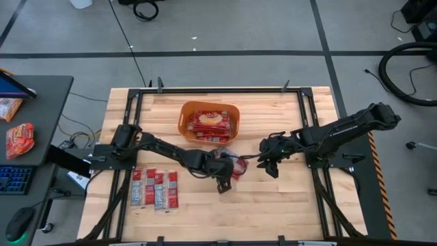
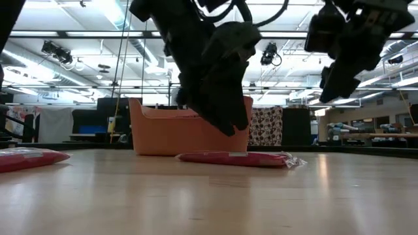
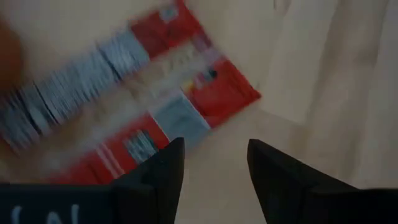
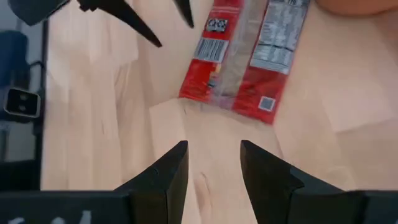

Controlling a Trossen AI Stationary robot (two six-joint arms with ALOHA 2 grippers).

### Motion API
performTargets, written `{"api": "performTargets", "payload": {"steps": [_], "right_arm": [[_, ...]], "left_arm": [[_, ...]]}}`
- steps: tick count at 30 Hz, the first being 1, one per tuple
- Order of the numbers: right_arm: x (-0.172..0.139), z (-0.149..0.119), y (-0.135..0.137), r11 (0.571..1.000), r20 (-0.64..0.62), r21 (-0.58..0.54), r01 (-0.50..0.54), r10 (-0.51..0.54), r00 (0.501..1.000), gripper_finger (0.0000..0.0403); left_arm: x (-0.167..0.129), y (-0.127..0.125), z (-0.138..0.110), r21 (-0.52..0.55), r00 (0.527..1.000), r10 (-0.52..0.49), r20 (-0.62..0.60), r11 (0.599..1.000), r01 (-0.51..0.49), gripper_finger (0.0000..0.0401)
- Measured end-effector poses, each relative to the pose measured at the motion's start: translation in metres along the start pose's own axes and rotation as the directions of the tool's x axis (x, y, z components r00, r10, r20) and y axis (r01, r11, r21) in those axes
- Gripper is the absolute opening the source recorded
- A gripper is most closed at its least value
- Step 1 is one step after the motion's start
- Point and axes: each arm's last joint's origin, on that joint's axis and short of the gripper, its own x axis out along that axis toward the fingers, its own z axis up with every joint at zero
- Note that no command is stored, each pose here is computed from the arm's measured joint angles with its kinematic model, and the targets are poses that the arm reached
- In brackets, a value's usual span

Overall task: Sort popcorn bags into baskets
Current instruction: Put the red popcorn bag into the orange bin

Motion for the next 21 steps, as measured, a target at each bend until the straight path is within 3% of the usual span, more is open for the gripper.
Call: {"api": "performTargets", "payload": {"steps": [3,6,9,15,21], "right_arm": [[0.003,-0.005,-0.005,0.999,-0.023,0.05,-0.015,0.016,1.0,0.0155],[0.004,-0.005,-0.006,0.997,-0.01,0.071,0.002,-0.002,1.0,0.0157],[0.004,-0.003,-0.006,0.998,0.024,0.059,0.031,-0.032,0.999,0.0158],[0.004,-0.001,-0.005,0.994,0.052,0.108,0.029,-0.034,0.998,0.0158],[0.004,0.001,-0.004,0.989,0.075,0.149,0.009,-0.02,0.997,0.0158]], "left_arm": [[0.001,0.0,-0.002,0.23,0.998,0.063,0.027,0.971,-0.067,0.018],[0.0,-0.002,-0.004,0.413,0.99,0.127,0.058,0.9,-0.14,0.018],[0.004,-0.001,-0.006,0.547,0.989,0.14,0.053,0.824,-0.146,0.018],[0.009,-0.003,-0.004,0.68,0.991,0.114,0.075,0.72,-0.135,0.018],[0.026,-0.003,-0.012,0.728,0.991,0.125,0.053,0.674,-0.124,0.018]]}}
